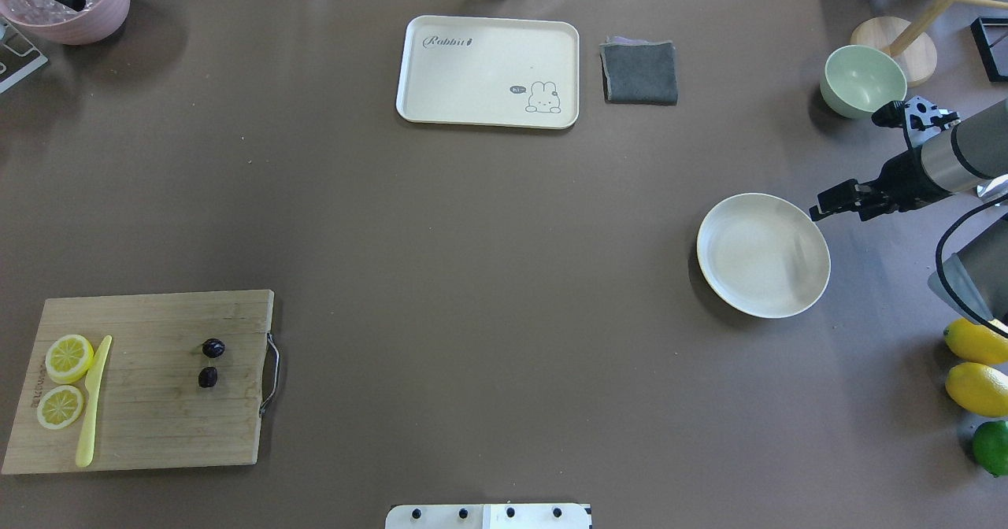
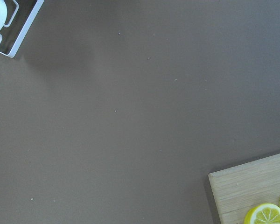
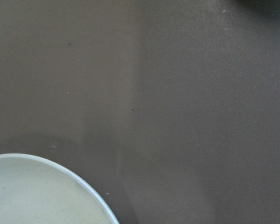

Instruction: Place red cherry on plate

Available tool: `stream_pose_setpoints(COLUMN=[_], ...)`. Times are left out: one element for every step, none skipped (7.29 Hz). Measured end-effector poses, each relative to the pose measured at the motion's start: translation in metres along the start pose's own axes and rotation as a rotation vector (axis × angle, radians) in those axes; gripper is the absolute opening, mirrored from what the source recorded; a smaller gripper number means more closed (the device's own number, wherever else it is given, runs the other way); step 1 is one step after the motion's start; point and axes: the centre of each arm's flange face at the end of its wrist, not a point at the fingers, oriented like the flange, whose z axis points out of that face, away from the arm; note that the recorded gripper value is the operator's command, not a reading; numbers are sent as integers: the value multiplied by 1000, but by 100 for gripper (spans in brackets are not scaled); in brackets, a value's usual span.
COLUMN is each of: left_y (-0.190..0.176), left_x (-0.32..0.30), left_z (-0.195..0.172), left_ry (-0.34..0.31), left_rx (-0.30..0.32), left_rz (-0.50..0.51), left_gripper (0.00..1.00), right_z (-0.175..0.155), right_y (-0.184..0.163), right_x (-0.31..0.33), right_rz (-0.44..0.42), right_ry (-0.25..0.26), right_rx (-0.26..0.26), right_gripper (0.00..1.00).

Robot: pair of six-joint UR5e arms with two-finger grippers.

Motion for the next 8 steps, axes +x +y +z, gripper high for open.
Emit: stream_pose_setpoints(left_y=[0, 0, 0, -1, -2, -2, -3, -4], left_x=[0, 1, 1, 2, 3, 3, 4, 7], left_z=[0, -1, -1, -2, -2, -3, -2, 1], left_ry=[0, 0, 0, 0, 0, 0, 1, 4], left_rx=[0, 1, 3, 15, 31, 41, 44, 41], left_rz=[0, 0, -6, -20, -28, -31, -30, -22], left_gripper=[98, 98, 98, 98, 98, 98, 98, 89], right_z=[1, 4, 9, 13, 16, 16, 16, 13], right_y=[3, 7, 12, 16, 20, 22, 23, 24], right_x=[-7, -11, -13, -15, -19, -22, -25, -29], right_rz=[13, 15, 13, 11, 6, 2, -1, -6], right_ry=[-11, -15, -16, -20, -27, -38, -49, -60], right_rx=[-1, -10, -23, -37, -52, -66, -75, -81], right_gripper=[71, 21, 0, 0, 0, 0, 0, 0])
